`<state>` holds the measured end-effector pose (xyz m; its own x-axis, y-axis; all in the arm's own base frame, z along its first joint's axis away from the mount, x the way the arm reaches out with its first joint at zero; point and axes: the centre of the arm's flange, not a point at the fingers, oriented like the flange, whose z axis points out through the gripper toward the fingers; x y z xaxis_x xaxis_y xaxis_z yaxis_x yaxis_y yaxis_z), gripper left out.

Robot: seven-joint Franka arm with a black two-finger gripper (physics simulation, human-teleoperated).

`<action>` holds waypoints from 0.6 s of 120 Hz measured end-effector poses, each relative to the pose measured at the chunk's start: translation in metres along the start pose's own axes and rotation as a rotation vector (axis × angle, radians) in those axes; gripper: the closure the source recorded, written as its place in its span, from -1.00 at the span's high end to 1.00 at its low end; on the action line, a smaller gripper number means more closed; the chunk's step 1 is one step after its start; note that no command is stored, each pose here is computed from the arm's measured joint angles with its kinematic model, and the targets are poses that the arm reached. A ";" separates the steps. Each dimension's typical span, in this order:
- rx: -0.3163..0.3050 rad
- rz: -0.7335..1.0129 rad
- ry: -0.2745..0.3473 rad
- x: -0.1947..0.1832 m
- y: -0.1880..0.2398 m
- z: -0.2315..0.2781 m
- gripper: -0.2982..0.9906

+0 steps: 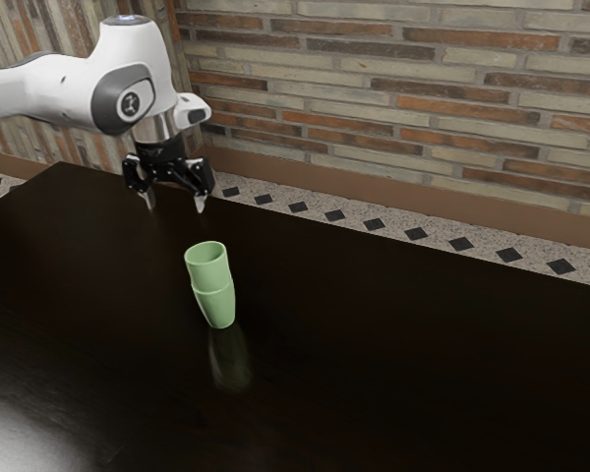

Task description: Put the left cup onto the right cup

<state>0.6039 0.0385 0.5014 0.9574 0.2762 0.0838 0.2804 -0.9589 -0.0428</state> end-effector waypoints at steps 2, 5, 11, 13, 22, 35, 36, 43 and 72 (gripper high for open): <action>-0.001 0.005 0.003 0.000 0.000 -0.002 0.53; -0.002 0.012 0.008 -0.001 0.000 -0.005 0.53; -0.004 0.023 0.017 -0.002 -0.002 -0.011 0.54; -0.004 0.027 0.020 -0.002 -0.002 -0.013 0.54; -0.006 0.041 0.032 -0.003 -0.004 -0.020 0.54; -0.004 0.065 0.051 -0.004 -0.005 -0.031 0.54; -0.004 0.067 0.053 -0.005 -0.005 -0.032 0.54; -0.002 0.078 0.064 -0.005 -0.006 -0.038 0.54; 0.034 0.120 0.103 -0.006 -0.010 -0.072 0.54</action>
<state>0.5899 0.0422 0.5731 0.9727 0.1496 0.1775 0.1677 -0.9815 -0.0921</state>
